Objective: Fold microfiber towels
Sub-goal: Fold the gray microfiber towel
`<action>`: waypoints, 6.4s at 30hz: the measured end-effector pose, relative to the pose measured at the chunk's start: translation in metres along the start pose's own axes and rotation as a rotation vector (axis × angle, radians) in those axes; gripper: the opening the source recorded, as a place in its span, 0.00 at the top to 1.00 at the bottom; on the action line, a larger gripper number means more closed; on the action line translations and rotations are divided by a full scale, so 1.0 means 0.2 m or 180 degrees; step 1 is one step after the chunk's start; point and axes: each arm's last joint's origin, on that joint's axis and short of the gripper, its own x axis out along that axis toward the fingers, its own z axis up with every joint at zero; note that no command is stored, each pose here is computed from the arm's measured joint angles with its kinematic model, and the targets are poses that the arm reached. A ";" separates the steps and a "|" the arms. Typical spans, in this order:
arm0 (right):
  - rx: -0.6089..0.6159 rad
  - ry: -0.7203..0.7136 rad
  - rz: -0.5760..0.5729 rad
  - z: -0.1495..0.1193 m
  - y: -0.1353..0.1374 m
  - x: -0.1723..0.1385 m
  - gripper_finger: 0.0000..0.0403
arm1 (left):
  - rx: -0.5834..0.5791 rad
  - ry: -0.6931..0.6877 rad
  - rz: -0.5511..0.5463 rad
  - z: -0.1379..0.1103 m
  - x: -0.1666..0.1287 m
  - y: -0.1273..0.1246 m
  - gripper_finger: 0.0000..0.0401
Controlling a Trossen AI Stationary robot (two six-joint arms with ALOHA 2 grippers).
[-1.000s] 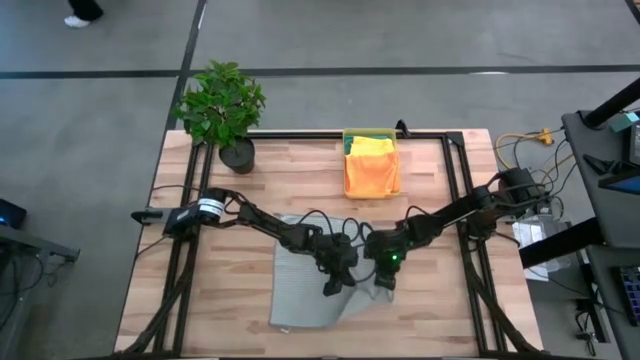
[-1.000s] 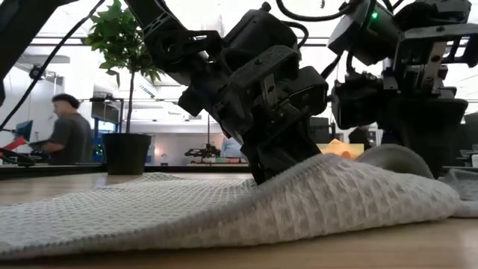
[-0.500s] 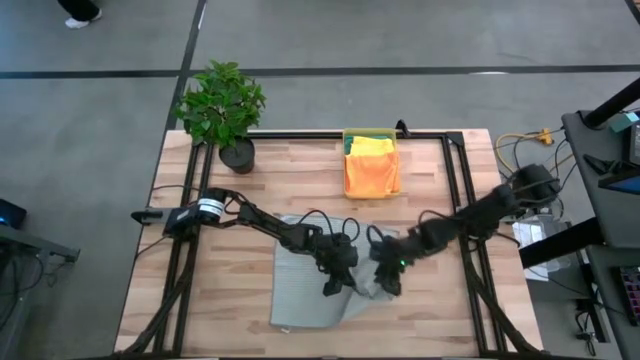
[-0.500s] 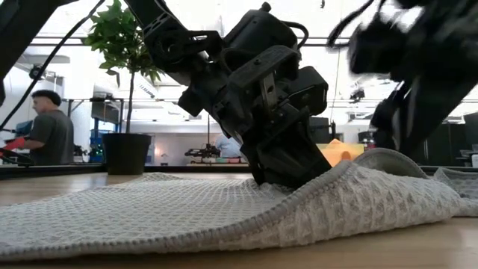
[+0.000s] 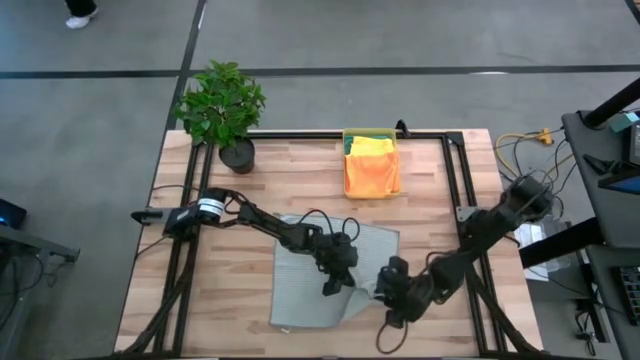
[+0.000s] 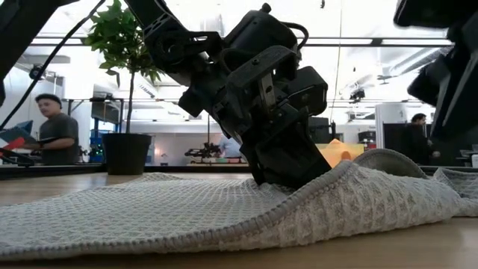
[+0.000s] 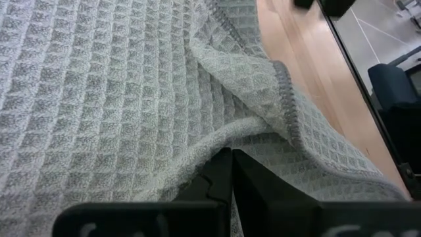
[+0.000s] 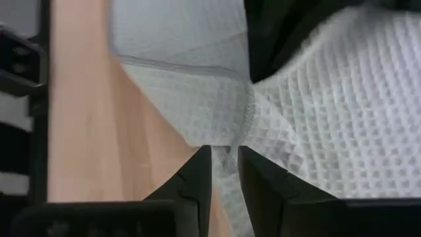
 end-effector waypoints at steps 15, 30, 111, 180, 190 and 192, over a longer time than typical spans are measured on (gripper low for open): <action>0.0283 0.0087 -0.0728 0.11 0.14 0.13 0.67 | -0.0006 0.0013 -0.0013 0.00 0.00 0.00 1.00; 0.0682 0.0380 -0.1225 0.06 0.06 0.17 0.70 | -0.0005 0.0014 -0.0015 0.00 0.00 0.00 1.00; -0.0244 0.0766 -0.0031 0.09 0.36 -0.13 0.78 | 0.0104 0.0027 -0.0195 0.20 -0.38 -0.21 1.00; 0.1090 -0.0112 -0.0033 -0.27 0.00 -0.37 0.98 | 0.0480 0.0554 0.0603 -0.76 -0.50 -1.19 0.55; 0.0922 -0.0001 -0.0020 -0.27 0.12 -0.32 0.98 | 0.0807 0.0709 0.1063 -0.82 -0.38 -1.09 0.38; 0.0913 0.0015 0.0017 -0.27 0.15 -0.33 0.98 | 0.0824 0.0731 0.1118 -0.83 -0.35 -1.08 0.40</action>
